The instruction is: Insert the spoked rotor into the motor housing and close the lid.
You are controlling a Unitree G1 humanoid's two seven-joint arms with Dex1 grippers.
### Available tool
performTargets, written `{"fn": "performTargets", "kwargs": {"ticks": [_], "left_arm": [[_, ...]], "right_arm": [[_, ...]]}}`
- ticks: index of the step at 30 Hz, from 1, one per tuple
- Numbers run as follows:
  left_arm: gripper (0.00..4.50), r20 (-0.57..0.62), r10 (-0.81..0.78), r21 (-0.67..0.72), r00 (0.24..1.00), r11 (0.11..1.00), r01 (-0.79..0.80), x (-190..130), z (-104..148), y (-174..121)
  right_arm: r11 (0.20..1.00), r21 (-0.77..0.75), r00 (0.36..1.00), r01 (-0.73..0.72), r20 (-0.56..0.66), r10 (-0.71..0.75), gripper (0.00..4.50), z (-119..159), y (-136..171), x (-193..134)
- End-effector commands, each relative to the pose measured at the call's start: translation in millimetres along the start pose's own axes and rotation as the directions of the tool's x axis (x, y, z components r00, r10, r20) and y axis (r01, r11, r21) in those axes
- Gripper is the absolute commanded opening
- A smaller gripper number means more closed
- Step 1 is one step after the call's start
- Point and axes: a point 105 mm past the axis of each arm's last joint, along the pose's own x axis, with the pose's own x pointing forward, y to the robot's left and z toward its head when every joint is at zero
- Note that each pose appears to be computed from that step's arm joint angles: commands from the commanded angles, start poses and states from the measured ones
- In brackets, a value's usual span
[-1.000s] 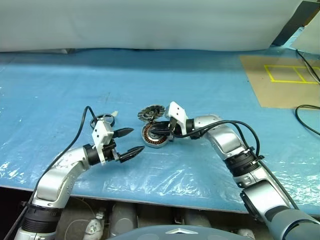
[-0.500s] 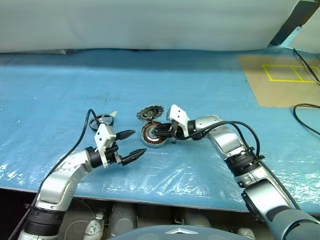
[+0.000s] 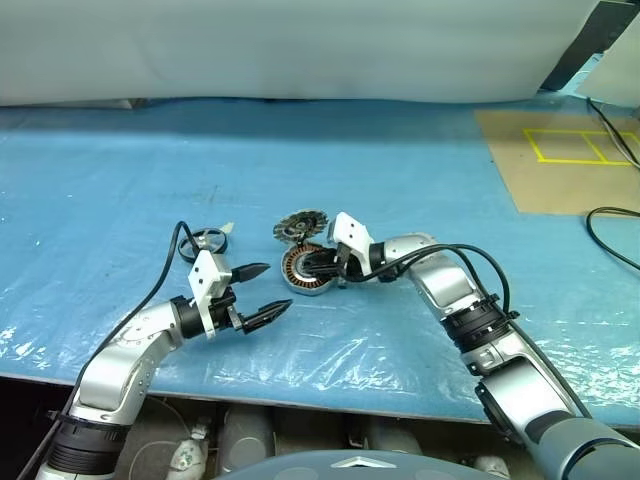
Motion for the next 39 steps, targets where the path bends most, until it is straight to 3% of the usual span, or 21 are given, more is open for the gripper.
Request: {"fn": "performTargets", "kwargs": {"ticks": [1, 21, 26, 36, 39], "left_arm": [[4.5, 0.023, -0.016, 0.045, 1.0, 0.999, 0.015, 4.7, 16.4, -4.5], [4.5, 0.024, -0.019, 0.04, 1.0, 0.999, 0.018, 12.1, 32.5, -10.2], [4.5, 0.025, -0.017, 0.03, 1.0, 0.999, 0.016, 12.4, 33.6, -10.8], [4.5, 0.022, -0.01, 0.015, 1.0, 1.0, 0.009, 11.1, 28.9, -6.0], [4.5, 0.021, -0.01, 0.011, 1.0, 1.0, 0.01, 10.7, 26.8, -5.9]], "right_arm": [[0.999, -0.039, 1.0, 0.009, 0.0, -0.009, 0.56, 5.6, -3.2, 0.3], [0.997, -0.064, 0.999, 0.033, -0.016, -0.034, 0.56, 2.9, -6.5, -4.5], [0.998, -0.062, 1.0, 0.011, -0.015, -0.012, 2.2, 4.8, -4.0, -10.0], [1.0, 0.025, 0.989, -0.016, 0.147, 0.013, 2.2, 43.7, -4.1, -21.3], [0.999, 0.042, 0.989, -0.024, 0.145, 0.018, 1.6, 41.0, -1.8, -17.5]]}}
